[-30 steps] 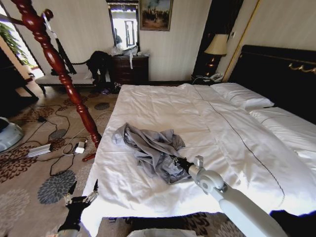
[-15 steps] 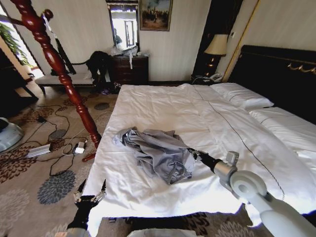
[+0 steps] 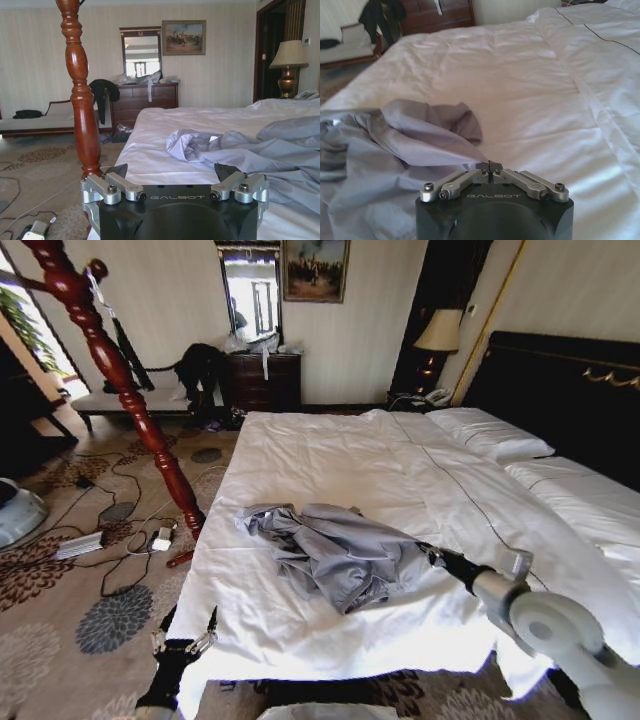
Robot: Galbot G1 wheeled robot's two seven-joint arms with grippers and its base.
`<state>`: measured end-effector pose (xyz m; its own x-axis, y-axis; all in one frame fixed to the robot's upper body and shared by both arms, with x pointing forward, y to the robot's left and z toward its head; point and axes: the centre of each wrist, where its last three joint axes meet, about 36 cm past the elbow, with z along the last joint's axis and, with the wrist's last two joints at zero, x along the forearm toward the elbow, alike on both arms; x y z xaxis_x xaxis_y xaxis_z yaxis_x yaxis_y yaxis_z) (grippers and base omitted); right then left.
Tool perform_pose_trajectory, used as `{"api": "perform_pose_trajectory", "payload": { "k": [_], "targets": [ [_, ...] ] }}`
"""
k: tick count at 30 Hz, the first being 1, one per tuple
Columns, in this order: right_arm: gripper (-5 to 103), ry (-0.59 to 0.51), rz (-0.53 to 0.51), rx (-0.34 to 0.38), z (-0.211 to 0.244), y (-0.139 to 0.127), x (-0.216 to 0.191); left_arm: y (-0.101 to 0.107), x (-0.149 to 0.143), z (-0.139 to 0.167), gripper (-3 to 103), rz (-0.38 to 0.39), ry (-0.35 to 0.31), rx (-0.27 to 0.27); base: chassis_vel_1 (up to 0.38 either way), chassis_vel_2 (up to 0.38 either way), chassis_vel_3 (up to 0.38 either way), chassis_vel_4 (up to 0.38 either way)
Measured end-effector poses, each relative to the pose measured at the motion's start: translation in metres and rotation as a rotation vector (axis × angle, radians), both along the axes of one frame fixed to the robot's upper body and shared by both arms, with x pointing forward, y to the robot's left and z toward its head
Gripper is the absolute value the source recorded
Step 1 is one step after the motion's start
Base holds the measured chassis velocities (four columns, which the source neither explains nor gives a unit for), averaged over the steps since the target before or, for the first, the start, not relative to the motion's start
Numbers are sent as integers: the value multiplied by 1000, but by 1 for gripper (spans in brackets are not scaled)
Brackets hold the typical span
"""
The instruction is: Pick up the clothes from the bed and hang them on the clothes hanger.
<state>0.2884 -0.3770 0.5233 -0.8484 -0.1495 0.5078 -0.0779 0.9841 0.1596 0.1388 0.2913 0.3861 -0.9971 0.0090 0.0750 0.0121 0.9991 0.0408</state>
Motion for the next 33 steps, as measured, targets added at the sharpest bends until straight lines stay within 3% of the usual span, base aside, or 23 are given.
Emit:
{"api": "perform_pose_trajectory", "payload": {
  "k": [3, 6, 8, 12, 18, 28, 31, 33],
  "targets": [
    [0, 39, -28, -66, -12, 0, -24, -2, 2, 0, 99, -3, -3, -7, 0, 0, 0, 0],
    [0, 57, -40, -85, -15, 2, -37, -3, 3, -1, 99, -3, -5, -8, 0, 0, 0, 0],
    [0, 65, -27, -185, -21, 7, -63, -2, 5, -3, 99, -3, -1, -9, 0, 0, 0, 0],
    [0, 57, -26, -261, -27, 9, -78, -2, 6, -6, 99, -13, 4, -9, 0, 0, 0, 0],
    [0, -95, -44, -375, -59, 1, -99, -4, 6, -7, 99, -17, 8, -15, 0, 0, 0, 0],
    [-3, -53, -62, -316, -84, 21, -123, 0, 3, -9, 99, -23, 22, -8, 0, 0, 0, 0],
    [7, -75, -35, -291, -83, 30, -119, -1, 6, -7, 99, -25, 18, -8, 0, 0, 0, 0],
    [17, -172, 27, -245, -73, 41, -115, -2, 6, -6, 99, -24, 17, -9, 0, 0, 0, 0]
  ]
}}
